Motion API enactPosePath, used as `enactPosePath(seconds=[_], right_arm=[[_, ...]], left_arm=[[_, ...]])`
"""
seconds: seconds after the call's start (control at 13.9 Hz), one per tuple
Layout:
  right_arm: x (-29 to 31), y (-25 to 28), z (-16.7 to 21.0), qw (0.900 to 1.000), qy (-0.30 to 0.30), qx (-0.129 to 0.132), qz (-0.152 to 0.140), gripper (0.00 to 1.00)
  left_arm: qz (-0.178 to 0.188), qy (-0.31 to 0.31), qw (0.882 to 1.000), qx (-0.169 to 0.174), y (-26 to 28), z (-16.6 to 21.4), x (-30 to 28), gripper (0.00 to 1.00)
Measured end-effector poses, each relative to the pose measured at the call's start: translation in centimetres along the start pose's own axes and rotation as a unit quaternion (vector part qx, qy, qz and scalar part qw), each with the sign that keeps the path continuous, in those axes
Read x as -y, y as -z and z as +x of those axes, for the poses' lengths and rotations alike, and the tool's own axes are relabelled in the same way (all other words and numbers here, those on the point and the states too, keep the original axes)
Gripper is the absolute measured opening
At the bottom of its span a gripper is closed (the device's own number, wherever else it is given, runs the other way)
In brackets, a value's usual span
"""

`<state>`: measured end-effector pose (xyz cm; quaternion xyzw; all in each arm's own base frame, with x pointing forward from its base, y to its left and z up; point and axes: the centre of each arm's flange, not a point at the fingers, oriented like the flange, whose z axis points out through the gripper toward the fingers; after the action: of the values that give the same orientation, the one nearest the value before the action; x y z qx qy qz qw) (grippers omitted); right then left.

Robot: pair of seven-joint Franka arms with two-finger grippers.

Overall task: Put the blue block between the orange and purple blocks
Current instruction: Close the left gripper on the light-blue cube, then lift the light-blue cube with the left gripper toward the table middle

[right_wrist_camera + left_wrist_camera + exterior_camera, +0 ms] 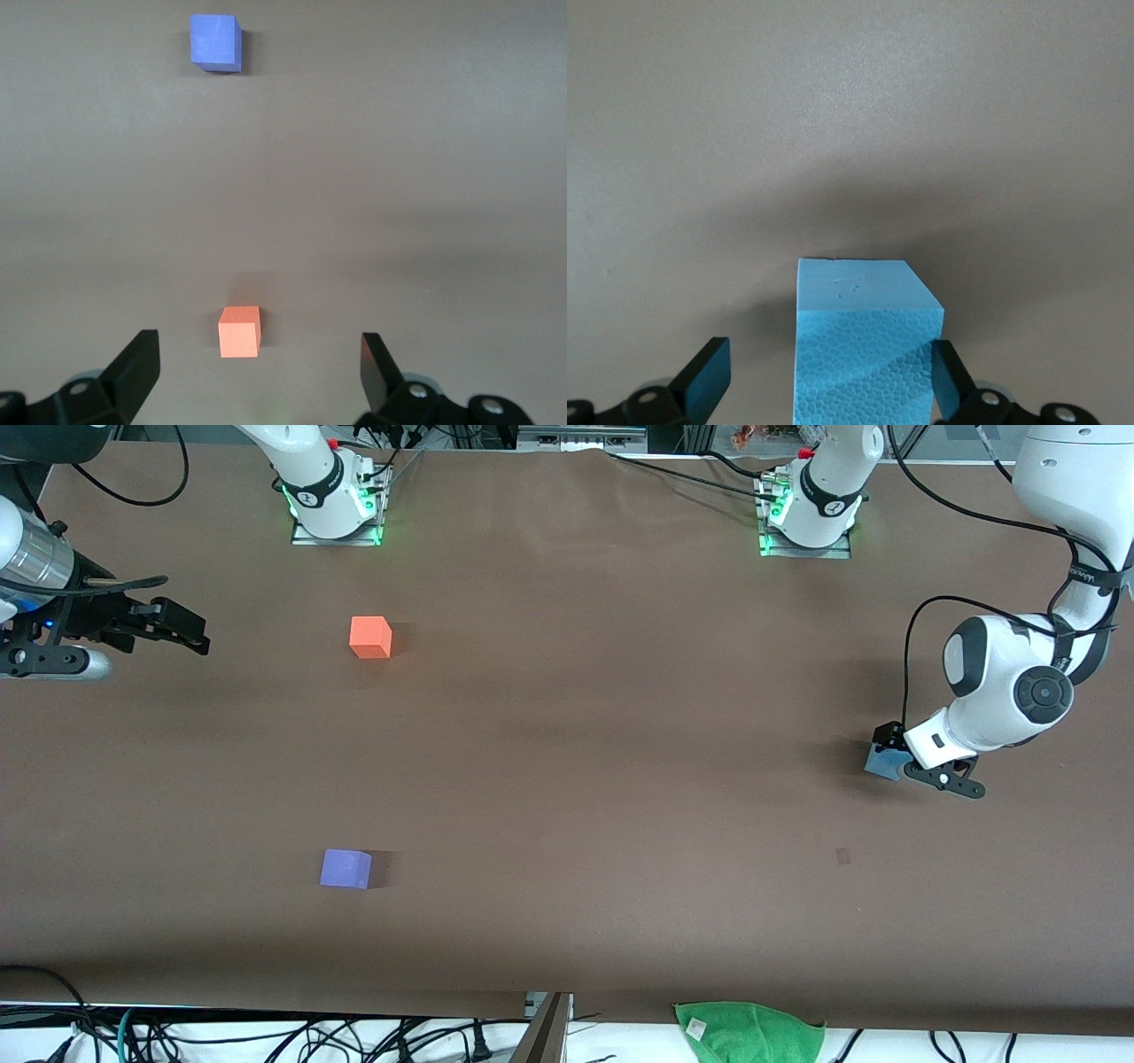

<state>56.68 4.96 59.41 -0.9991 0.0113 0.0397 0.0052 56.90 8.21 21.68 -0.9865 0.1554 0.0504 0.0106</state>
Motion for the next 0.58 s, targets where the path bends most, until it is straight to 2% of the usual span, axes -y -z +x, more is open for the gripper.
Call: enactPosePath(seconds=[0.22, 0.58], right_arm=[[0.00, 0.00, 0.00, 1.000, 0.000, 0.000, 0.000, 1.00], [0.00, 0.01, 0.01, 1.000, 0.000, -0.001, 0.000, 1.00]], left_arm=[[-0.029, 0.020, 0.999, 0.012, -0.36, -0.24, -0.55, 1.00], [-0.033, 0.023, 0.999, 0.014, -0.74, -0.35, -0.41, 1.00]])
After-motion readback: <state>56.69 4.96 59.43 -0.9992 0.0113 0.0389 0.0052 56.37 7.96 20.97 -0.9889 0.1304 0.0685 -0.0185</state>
